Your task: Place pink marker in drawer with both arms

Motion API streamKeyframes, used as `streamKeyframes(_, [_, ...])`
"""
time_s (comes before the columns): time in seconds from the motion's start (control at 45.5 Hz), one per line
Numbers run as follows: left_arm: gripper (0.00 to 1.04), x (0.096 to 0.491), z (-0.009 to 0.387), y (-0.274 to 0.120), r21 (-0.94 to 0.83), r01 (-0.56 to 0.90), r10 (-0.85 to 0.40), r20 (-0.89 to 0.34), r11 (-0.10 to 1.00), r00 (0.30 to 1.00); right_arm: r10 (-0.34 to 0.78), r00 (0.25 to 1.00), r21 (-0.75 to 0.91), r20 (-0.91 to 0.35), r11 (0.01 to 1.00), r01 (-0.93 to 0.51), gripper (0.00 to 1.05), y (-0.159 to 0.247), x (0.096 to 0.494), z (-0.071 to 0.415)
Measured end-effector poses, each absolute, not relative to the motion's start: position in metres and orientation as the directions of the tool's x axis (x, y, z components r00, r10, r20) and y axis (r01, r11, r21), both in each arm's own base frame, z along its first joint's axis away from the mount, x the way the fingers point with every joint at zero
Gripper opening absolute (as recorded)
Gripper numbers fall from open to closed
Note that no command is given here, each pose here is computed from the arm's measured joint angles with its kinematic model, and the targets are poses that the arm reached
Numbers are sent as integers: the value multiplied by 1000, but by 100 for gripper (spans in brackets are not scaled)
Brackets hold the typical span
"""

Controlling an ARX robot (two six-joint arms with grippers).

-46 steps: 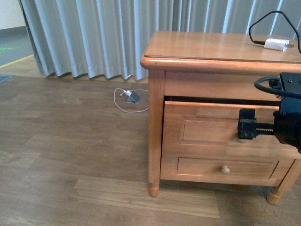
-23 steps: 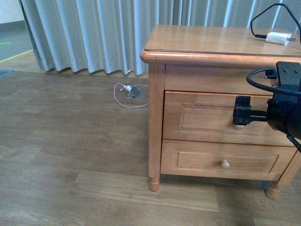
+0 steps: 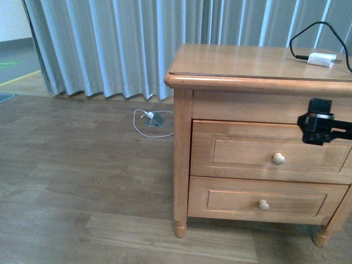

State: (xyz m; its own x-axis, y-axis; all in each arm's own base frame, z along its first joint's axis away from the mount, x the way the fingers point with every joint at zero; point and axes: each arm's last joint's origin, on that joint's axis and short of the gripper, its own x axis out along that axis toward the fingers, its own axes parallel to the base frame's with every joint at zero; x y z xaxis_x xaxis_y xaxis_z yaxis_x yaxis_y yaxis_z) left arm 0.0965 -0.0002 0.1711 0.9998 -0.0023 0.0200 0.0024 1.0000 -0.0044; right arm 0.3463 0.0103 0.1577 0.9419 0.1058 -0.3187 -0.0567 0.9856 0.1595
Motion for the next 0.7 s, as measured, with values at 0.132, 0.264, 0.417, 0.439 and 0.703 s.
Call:
streamKeyframes(0.132, [99,97,171,0,-4,2,-2,20,1000,1000,163,935,198,-316,975,-103,96,8,310,185])
streamKeyframes(0.264, [99,96,171,0,-4,3,-3,20,1000,1000,234,923,223,-307,960,-169,96,8,264,211])
streamKeyframes(0.417, [99,97,171,0,-4,2,-2,20,1000,1000,305,908,234,-287,941,-243,96,5,206,235])
streamKeyframes(0.439, [99,97,171,0,-4,3,-3,20,1000,1000,309,906,236,-288,940,-246,96,4,198,237])
streamKeyframes(0.703, [99,97,171,0,-4,3,-3,20,1000,1000,273,913,256,-304,946,-198,96,-6,128,239])
